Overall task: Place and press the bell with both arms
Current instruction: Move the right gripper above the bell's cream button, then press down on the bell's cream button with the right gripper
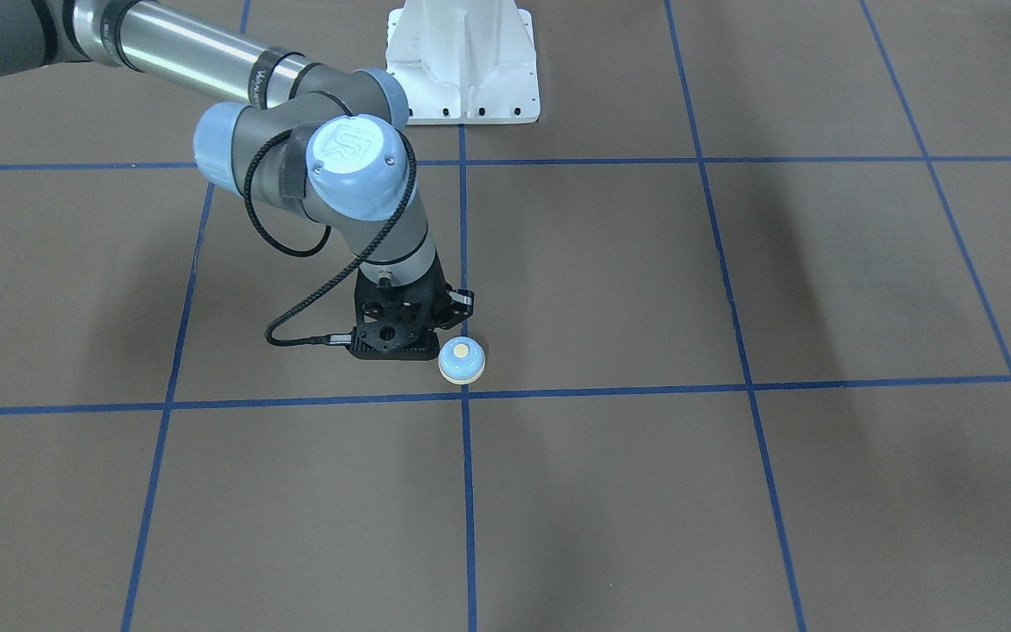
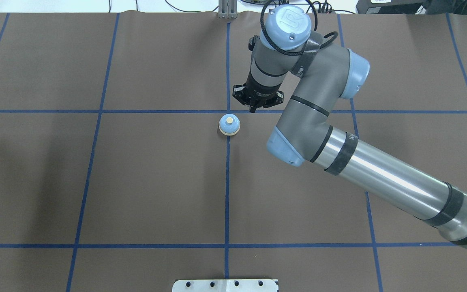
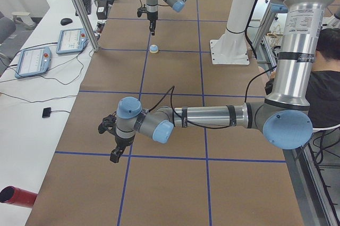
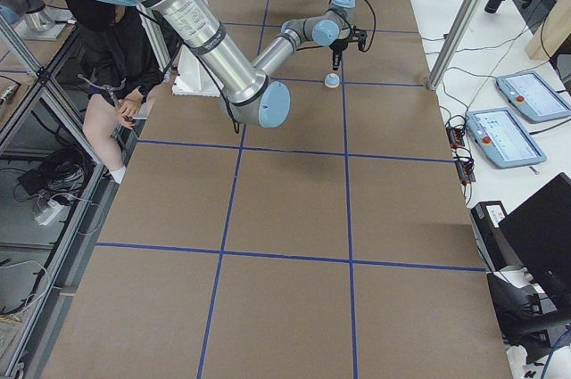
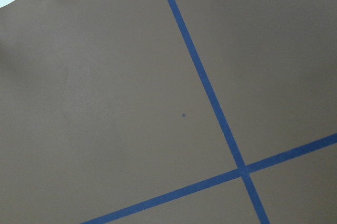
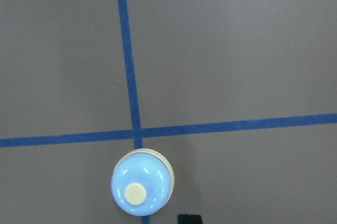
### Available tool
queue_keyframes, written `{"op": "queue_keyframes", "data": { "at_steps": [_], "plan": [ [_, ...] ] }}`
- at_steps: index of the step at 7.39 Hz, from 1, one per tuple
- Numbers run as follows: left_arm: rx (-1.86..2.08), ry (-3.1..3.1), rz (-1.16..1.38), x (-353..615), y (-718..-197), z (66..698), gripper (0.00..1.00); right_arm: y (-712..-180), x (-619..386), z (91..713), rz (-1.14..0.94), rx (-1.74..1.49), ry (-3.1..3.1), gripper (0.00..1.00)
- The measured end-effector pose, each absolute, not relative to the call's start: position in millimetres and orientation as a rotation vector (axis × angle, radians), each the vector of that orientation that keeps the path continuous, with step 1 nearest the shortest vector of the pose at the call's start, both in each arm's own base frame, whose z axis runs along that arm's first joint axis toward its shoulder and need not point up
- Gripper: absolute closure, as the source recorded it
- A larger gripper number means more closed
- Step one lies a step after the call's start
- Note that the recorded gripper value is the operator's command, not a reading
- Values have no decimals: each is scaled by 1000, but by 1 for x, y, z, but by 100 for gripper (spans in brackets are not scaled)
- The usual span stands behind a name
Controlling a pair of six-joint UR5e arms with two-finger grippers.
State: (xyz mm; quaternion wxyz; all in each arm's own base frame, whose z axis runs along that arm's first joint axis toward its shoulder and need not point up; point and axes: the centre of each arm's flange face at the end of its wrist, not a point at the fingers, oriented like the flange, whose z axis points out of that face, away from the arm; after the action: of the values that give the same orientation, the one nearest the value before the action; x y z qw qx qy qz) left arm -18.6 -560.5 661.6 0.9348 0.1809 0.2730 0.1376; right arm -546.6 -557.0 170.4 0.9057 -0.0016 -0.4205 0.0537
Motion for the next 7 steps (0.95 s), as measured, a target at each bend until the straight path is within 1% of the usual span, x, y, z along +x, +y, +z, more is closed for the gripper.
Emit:
{"op": "queue_keyframes", "data": {
  "at_steps": [2,7],
  "plan": [
    [363,555,293,-21,-553,669,0,-559,-570,166,100,-21,-848,100],
    [356,555,292,-23,-546,674,0,-564,-600,179,94,-24,-820,100]
  ]
}}
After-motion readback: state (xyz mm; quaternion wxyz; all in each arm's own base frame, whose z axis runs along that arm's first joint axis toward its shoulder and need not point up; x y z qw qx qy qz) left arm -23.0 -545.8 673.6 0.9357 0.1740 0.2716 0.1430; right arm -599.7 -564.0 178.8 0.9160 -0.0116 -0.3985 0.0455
